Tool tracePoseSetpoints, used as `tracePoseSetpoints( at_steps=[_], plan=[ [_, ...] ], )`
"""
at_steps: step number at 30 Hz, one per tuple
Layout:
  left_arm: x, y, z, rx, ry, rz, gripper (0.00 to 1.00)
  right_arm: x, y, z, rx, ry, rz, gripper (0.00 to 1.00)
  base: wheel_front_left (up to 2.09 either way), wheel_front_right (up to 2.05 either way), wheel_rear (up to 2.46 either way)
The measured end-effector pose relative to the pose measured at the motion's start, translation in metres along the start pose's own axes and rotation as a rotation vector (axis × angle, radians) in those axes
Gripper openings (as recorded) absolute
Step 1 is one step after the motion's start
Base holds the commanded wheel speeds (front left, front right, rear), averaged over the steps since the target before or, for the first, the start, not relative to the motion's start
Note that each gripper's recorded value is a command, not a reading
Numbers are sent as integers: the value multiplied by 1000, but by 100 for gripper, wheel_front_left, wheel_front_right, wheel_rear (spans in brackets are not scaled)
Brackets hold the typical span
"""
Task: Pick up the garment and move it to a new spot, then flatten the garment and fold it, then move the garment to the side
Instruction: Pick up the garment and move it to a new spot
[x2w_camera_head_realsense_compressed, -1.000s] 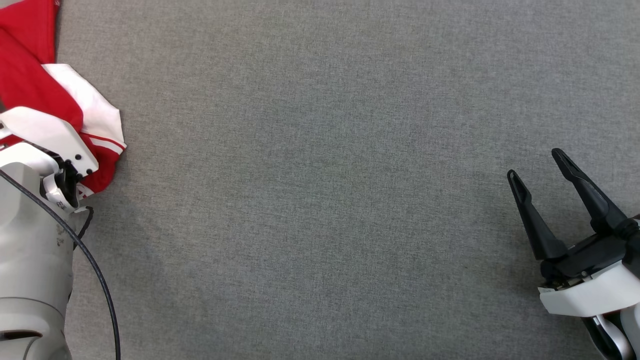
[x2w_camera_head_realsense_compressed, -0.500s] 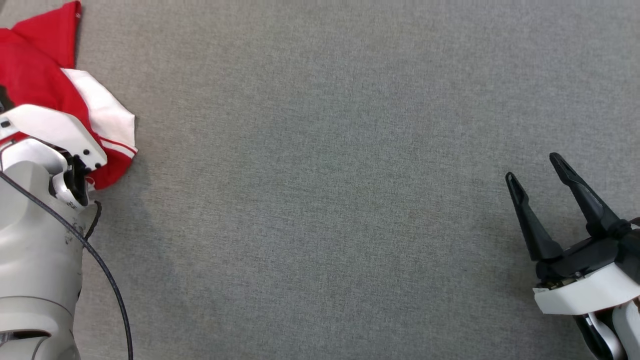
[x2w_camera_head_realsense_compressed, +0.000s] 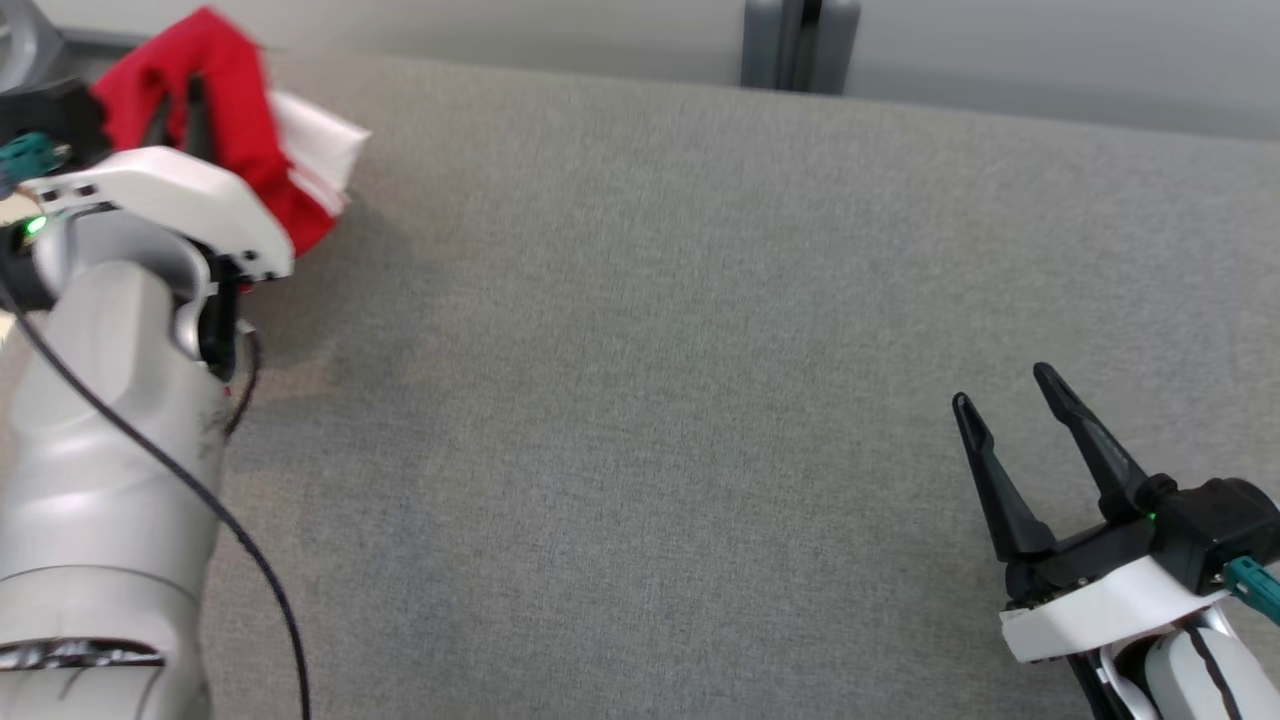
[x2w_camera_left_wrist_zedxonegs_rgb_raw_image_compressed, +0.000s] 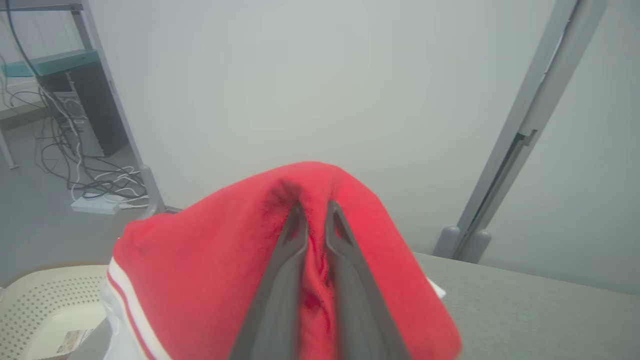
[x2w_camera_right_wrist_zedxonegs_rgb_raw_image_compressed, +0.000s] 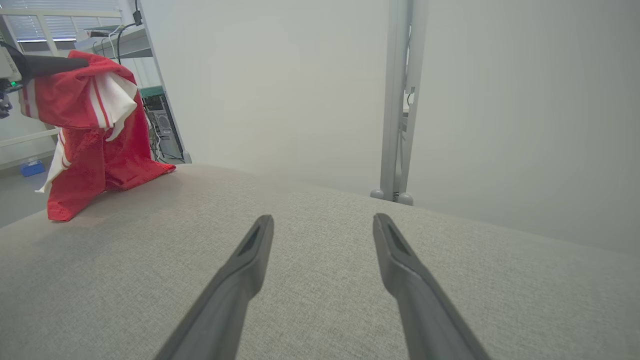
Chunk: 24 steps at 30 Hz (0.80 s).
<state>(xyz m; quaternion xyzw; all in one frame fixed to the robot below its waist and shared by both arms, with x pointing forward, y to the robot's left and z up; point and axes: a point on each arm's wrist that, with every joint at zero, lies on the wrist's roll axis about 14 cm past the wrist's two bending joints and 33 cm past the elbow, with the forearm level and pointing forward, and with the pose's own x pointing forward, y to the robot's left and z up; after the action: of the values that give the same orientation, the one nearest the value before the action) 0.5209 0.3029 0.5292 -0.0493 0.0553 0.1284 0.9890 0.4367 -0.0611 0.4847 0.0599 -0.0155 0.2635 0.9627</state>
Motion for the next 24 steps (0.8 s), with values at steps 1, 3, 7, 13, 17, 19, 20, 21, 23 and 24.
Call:
tracePoseSetpoints(
  at_steps=[1,3,7,13,17,19,20,21,23,24],
  plan=[
    [-2,-13,9,-3,-24,-43,0,-1,2,5,0,-13,-4,100,0,0,0],
    [-7,-37,23,-18,-51,-110,0,-4,4,13,4,-30,-20,100,0,0,0],
    [-19,-86,40,22,-67,-253,0,-12,6,29,13,-73,-63,100,0,0,0],
    [-36,-165,50,51,-62,-457,0,-31,-4,42,32,-111,-155,100,0,0,0],
    [-71,-240,51,-18,-33,-688,0,-47,-21,48,43,-129,-237,100,0,0,0],
    [-92,-274,54,-55,-22,-801,0,-56,-32,51,43,-139,-283,100,0,0,0],
    [-102,-287,58,-80,-17,-849,0,-60,-35,53,45,-145,-300,100,0,0,0],
    [-111,-298,61,-100,-13,-894,0,-63,-38,54,47,-151,-314,100,0,0,0],
    [-131,-319,70,-148,-8,-969,0,-68,-42,57,48,-161,-336,100,0,0,0],
    [-141,-328,73,-174,-1,-998,0,-71,-44,59,47,-166,-346,100,0,0,0]
  ],
)
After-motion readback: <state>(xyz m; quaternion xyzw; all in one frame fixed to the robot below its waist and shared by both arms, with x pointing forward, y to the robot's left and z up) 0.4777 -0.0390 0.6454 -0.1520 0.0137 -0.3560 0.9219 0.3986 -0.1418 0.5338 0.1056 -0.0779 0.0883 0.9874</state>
